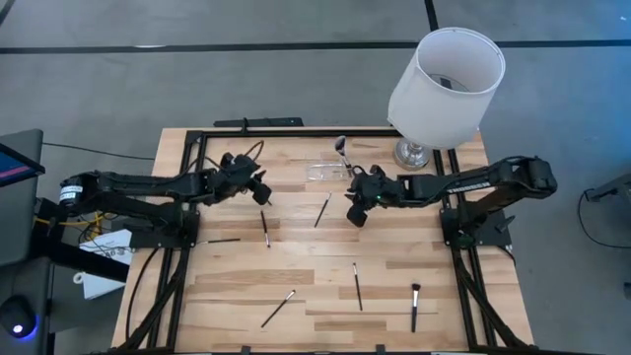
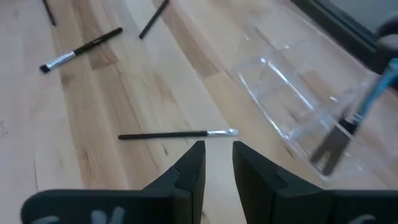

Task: Put items in baskets/containers
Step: Put the silver powder brush into the transparent organizer

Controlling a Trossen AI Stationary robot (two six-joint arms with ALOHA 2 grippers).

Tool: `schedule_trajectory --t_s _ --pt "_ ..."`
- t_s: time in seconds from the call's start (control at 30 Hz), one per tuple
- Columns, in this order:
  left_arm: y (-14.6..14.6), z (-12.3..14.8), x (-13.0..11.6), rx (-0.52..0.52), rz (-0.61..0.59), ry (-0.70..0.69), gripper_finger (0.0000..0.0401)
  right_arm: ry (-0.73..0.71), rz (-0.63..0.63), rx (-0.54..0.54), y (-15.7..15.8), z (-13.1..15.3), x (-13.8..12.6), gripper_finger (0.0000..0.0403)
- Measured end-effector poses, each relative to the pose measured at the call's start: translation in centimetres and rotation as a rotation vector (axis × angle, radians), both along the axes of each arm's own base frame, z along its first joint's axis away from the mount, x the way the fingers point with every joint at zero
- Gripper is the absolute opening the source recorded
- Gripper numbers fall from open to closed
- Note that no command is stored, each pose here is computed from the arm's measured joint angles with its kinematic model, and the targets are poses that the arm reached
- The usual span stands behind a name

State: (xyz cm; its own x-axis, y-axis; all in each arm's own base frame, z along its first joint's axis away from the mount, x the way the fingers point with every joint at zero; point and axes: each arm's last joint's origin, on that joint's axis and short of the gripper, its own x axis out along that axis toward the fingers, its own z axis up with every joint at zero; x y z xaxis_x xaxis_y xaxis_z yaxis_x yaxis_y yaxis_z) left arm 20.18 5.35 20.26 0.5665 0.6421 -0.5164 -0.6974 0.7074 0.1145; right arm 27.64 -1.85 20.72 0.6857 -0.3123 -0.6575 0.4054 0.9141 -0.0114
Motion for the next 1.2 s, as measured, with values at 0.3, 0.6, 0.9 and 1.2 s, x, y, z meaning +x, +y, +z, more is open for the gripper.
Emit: schedule_trajectory --t_s 0.3,0.6,0.9,1.2 --pt "-0.3 -0.1 0.5 -0.099 -0.197 -0.012 0.0102 0.077 -0.037 0.042 1.2 -1.2 -0.2 0.0071" --pt "-1.3 0.9 1.4 0.034 -0.350 -0.050 0.0102 0.069 -0.041 0.060 1.7 -0.8 -0.2 0.0071" --pt "-1.9 2.1 2.0 0.186 -0.469 -0.098 0.0102 0.129 -0.082 0.099 4.4 -0.9 -1.5 0.0071" --pt "-1.9 2.2 2.0 0.298 -0.530 -0.025 0.0102 0.246 -0.315 0.188 5.4 -1.9 -3.7 0.0071"
